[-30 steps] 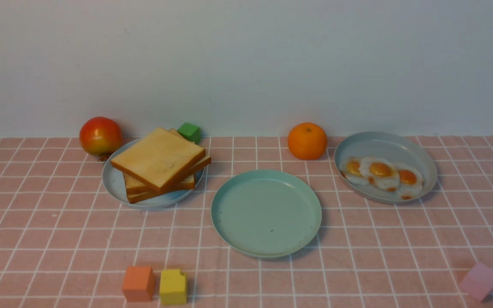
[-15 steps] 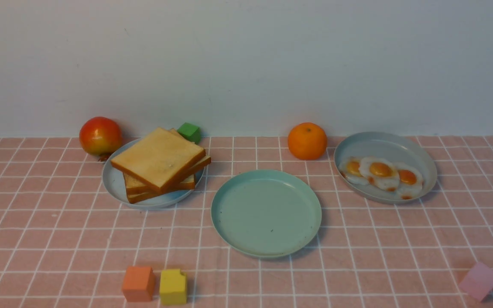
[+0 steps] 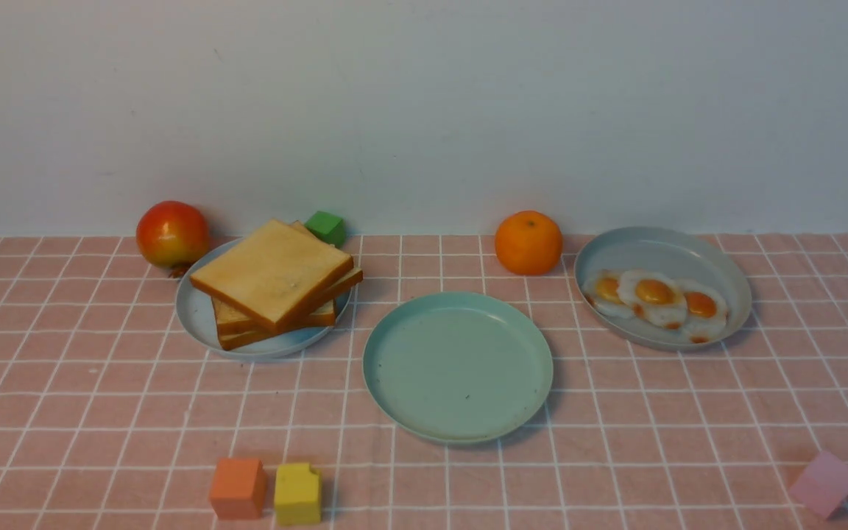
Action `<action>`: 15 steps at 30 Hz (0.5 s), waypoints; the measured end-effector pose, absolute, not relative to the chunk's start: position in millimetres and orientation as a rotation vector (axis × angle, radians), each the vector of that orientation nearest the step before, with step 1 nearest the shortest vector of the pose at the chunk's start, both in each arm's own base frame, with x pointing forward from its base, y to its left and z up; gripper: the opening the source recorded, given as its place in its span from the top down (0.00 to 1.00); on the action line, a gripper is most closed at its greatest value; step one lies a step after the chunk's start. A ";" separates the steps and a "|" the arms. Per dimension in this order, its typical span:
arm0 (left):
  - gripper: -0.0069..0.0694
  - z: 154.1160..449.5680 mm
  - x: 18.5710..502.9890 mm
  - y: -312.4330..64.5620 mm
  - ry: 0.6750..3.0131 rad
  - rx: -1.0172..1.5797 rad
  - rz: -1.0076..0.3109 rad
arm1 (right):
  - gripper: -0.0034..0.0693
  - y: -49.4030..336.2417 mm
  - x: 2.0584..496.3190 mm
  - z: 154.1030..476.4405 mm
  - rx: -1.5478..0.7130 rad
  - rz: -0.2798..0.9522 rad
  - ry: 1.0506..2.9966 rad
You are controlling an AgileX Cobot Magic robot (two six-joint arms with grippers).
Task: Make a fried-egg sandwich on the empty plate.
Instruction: Use the left arm to grab a slice of bread
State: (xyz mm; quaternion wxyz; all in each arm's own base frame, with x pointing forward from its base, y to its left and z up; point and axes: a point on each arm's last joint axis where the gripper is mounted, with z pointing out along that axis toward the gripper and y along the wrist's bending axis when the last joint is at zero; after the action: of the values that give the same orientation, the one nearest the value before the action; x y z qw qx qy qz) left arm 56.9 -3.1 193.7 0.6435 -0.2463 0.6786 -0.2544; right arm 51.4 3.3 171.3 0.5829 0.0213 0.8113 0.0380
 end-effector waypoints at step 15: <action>0.89 248.4 57.0 -21.0 1.681 -0.664 -0.885 | 0.62 -2.0 51.7 171.7 -0.123 -0.120 1.885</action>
State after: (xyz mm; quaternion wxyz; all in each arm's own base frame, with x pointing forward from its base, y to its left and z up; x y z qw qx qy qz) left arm 57.0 -21.0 248.4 0.5353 -0.2788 0.7055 -0.3715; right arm 51.7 -2.0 171.7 0.5846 -0.0529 0.8079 -0.0512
